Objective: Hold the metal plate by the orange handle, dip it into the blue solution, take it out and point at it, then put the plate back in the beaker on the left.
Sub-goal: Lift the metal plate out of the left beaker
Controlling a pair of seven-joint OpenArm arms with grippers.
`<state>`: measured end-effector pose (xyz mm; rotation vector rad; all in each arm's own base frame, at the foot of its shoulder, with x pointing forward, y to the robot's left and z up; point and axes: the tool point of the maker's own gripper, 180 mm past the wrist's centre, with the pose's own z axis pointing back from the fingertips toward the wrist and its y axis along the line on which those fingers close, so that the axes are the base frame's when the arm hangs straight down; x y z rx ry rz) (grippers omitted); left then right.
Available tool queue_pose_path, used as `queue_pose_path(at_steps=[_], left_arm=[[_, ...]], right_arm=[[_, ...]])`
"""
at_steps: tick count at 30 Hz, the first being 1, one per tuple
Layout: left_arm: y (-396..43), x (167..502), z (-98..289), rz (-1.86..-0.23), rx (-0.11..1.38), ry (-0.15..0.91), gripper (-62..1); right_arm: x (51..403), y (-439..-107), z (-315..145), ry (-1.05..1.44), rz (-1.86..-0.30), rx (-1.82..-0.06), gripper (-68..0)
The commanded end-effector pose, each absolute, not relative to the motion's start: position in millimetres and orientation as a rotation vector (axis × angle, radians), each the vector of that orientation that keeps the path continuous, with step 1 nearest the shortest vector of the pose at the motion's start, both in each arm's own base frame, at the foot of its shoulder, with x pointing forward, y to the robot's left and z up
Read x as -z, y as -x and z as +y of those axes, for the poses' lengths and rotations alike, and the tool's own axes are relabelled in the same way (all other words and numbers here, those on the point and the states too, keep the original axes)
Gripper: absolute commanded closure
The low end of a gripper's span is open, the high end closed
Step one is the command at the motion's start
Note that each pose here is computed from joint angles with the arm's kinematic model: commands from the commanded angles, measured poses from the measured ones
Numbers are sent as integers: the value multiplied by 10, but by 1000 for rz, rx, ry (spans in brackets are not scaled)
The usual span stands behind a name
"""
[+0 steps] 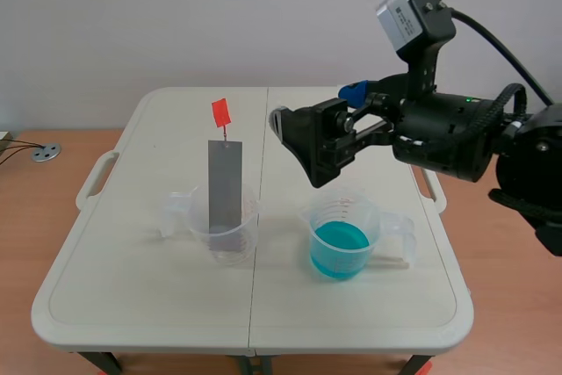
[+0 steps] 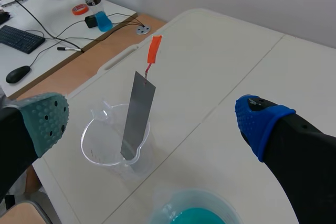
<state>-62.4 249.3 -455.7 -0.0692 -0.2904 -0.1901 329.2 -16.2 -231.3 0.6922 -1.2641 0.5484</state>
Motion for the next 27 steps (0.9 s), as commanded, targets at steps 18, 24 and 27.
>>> queue_pose_path(at_steps=[18, 24, 27], left_arm=[[785, 4736, 2243, -240, 201, 147, -32], [785, 4736, 2243, -240, 201, 147, -32], [785, 4736, 2243, -240, 201, 147, -32]], right_arm=[[2338, -3810, 287, -818, -1232, -481, -663], [2341, -3913, 473, -843, -1189, -481, -663], [2320, -3961, 557, -852, -1170, -487, -663]])
